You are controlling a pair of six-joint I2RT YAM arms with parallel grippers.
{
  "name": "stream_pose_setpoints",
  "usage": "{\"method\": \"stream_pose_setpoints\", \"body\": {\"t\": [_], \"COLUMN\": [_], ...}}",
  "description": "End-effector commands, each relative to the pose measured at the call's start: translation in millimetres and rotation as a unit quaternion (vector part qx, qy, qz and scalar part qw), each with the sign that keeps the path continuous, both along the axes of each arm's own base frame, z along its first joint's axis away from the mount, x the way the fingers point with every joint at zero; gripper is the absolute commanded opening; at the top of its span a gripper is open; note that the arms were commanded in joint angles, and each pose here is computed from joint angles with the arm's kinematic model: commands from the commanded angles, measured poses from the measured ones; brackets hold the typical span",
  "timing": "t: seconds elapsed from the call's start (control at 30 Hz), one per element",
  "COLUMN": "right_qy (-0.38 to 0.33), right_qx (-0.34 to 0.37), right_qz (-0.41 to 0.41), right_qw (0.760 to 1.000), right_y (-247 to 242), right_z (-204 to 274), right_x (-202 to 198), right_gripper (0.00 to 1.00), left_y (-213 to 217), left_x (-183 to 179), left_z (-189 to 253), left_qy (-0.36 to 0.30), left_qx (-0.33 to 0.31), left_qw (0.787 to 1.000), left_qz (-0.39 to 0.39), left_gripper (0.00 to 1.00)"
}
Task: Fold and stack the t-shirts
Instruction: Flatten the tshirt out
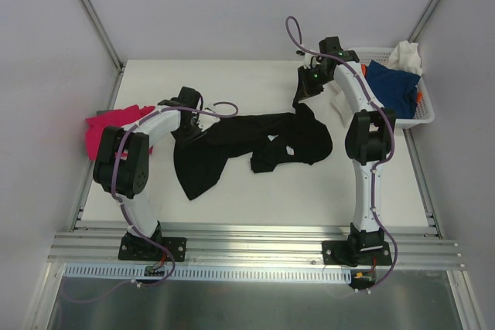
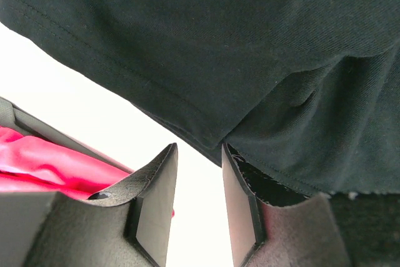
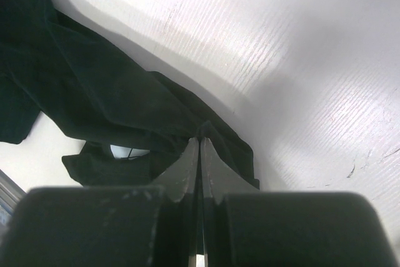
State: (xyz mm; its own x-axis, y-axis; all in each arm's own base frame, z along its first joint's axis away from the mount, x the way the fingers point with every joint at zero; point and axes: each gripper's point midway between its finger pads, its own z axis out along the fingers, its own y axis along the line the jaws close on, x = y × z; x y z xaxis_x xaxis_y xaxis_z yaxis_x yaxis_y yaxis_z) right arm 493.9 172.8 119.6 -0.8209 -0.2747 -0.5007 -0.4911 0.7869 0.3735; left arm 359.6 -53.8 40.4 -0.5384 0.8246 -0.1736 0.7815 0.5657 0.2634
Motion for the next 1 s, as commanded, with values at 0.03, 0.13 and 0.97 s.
{"method": "stream_pose_setpoints", "body": {"t": [0.03,0.13,0.97], "right_qy": [-0.023,-0.02,-0.026], "right_qx": [0.012,0.01,0.007], "right_qz": [0.001,0.001,-0.003], "right_qw": [1.0,1.0,1.0], "right_y": [3,3,2], "right_z": [18,16,16], "right_x": [6,6,10], "right_gripper": [0.01,0.0,0.01], "left_y": [1,2,7], "left_x": [1,-2,-2], "left_z": [4,1,-4], "left_qy": [0.0,0.006,0.013], "left_qx": [-0.005,-0.004,-0.014], "left_qw": [1.0,1.0,0.999], "left_qz": [0.003,0.002,0.025], "left_gripper": [0.35,0.35,0.0]}}
